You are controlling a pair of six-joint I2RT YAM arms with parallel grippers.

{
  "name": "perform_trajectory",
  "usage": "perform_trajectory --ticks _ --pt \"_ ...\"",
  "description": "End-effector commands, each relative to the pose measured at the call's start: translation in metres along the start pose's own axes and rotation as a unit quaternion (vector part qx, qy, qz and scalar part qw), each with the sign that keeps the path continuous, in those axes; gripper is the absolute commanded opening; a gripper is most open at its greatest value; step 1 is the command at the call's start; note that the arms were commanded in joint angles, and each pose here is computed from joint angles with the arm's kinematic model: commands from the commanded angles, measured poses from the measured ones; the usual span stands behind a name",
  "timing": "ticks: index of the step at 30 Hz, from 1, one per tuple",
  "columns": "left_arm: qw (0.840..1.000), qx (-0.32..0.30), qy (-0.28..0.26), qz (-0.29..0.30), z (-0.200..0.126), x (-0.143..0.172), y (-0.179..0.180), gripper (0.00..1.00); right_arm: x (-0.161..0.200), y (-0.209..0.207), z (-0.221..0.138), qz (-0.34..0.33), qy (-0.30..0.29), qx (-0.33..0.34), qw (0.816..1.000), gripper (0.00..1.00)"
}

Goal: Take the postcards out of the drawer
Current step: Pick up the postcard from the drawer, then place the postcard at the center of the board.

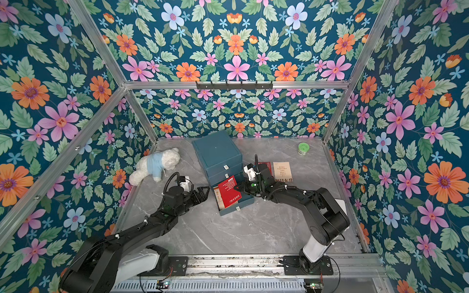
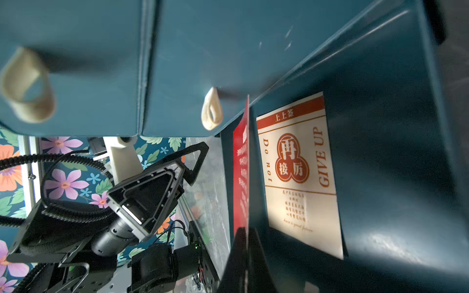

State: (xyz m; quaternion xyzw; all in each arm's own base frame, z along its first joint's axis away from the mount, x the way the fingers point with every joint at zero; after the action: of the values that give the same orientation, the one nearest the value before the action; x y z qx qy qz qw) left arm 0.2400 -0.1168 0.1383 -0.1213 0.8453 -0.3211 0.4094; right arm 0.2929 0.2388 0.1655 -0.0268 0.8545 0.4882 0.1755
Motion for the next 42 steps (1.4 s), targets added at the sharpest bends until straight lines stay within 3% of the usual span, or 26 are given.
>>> perform_trajectory --ticks 1,8,21,37,42 --pt "1.000 -0.012 -0.010 -0.001 -0.001 -0.001 -0.003 0.95 0.000 0.001 -0.012 -0.012 -0.011 0.009 1.000 0.00" --pt "0.999 -0.024 -0.020 -0.008 0.001 0.007 -0.015 0.95 0.003 -0.009 -0.052 -0.005 -0.038 0.025 0.999 0.00" --pt "0.999 -0.034 -0.032 -0.017 0.005 0.012 -0.027 0.96 0.020 -0.057 -0.140 0.025 -0.124 0.149 0.981 0.00" --pt "0.998 -0.046 -0.046 -0.015 0.004 0.009 -0.027 0.96 0.046 -0.113 -0.115 0.099 -0.107 0.148 0.978 0.00" --pt "0.998 -0.047 -0.047 -0.015 0.004 0.009 -0.026 0.96 0.053 -0.129 -0.111 0.118 -0.091 0.181 0.972 0.00"
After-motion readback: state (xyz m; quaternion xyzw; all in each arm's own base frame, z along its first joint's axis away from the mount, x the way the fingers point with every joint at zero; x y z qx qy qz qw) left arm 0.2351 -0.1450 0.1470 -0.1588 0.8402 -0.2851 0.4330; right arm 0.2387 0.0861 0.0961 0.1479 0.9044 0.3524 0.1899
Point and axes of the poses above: each gripper's point midway between its finger pads, its own z axis out along the fingers, its own y axis along the line the jaws close on, x = y × z, the point moved 8 cm from there along -z, back along the fingers, and after that the axes turned 2 degrees about -z, right-handed, at the moved point
